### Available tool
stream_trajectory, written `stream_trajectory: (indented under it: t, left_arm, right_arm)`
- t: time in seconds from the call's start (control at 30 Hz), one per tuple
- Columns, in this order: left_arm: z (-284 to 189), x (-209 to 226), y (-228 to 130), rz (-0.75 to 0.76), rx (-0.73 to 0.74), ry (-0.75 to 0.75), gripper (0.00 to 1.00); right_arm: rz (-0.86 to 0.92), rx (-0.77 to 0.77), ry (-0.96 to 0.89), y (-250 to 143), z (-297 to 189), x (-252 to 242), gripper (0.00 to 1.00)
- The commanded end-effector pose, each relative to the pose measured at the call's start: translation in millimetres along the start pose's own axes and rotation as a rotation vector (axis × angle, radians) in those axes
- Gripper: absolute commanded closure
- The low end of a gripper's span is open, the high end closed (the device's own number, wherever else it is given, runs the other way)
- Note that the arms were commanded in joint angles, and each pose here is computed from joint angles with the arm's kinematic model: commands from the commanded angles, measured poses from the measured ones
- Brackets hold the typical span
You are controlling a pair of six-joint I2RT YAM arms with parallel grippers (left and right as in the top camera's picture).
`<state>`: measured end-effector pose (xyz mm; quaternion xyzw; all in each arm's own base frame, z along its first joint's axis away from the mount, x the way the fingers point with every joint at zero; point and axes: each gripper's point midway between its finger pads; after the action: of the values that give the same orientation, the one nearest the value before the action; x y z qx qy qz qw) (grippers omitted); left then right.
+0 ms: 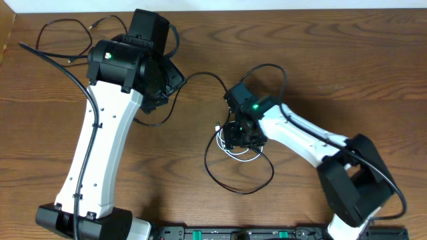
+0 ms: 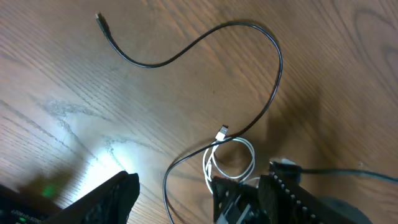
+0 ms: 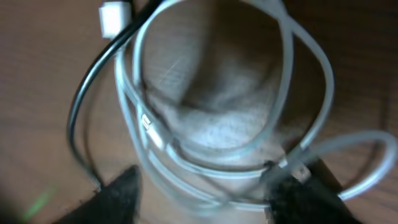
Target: Untangle cables
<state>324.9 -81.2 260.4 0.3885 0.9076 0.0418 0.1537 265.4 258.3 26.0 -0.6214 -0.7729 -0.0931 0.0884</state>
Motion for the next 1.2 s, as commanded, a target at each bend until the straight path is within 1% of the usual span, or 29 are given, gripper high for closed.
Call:
stream_trajectory:
  t: [0.0,0.03,0.1,0.2,0.23,0.37,0.5,0.6,0.73,0.87,1.03,1.17]
  left_arm:
    - [1.9,2.4,3.6,0.009,-0.017,0.021,0.32]
    - [1.9,2.4,3.6,0.009,-0.017,0.021,0.32]
    - [1.9,2.3,3.6,0.009,-0.017,0.021,0.32]
    - [1.9,2.3,3.6,0.009,-0.017,0.021,0.32]
    - [1.9,2.4,3.6,0.009,-0.017,0.021,0.32]
    - [1.9,2.3,3.6,0.009,-0.017,0.021,0.32]
    - [1.9,2.3,3.6,0.009,-0.017,0.021,0.32]
    - [1.9,2.4,3.6,0.009,-0.017,0.021,0.32]
    - [1.9,2.4,3.6,0.009,-0.017,0.021,0.32]
    - [1.9,2.5,4.0,0.008,-0.019,0.022,0.32]
    - [1.9,2.5,4.0,0.009,-0.019,0.022,0.32]
    - [1.9,2.5,4.0,0.009,-0.019,0.022,0.32]
  right_arm:
    - [0.039,-0.031,-0.069,7.7,9.9,-10.2,0.65]
    - [0.040,-0.042,-0.072,10.3,9.6,-10.9,0.72]
    - [0.039,-0.060,-0.068,14.8,7.8,-10.1,0.76]
    - [0.049,-0.059,-0.063,16.8,0.8,-10.6,0.95]
    - [0.056,-0.055,-0.063,16.8,-4.5,-11.5,0.99]
    - [0.066,-0.068,-0.060,23.0,-36.7,-14.2,0.99]
    - [0.026,-0.164,-0.022,40.8,-86.5,-7.7,0.99]
    - [0.016,-0.311,0.003,59.0,-135.2,-7.1,0.99]
    - [0.052,-0.529,-0.023,76.5,-197.5,-24.3,0.99]
    - [0.124,-0.724,-0.109,80.6,-254.3,-52.6,0.99]
    - [0.273,-0.932,-0.289,70.5,-317.0,-101.2,0.99]
    - [0.355,-0.984,-0.430,54.9,-340.0,-133.8,0.98]
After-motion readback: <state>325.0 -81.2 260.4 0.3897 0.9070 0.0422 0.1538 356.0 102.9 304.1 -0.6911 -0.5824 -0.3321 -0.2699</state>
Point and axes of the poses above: each gripper's point midway between its finger pads, its own z axis out along the fingers, its own x axis along the line the jaws close on, y = z × x, and after that the axes turned 5 degrees about -z, right-handed
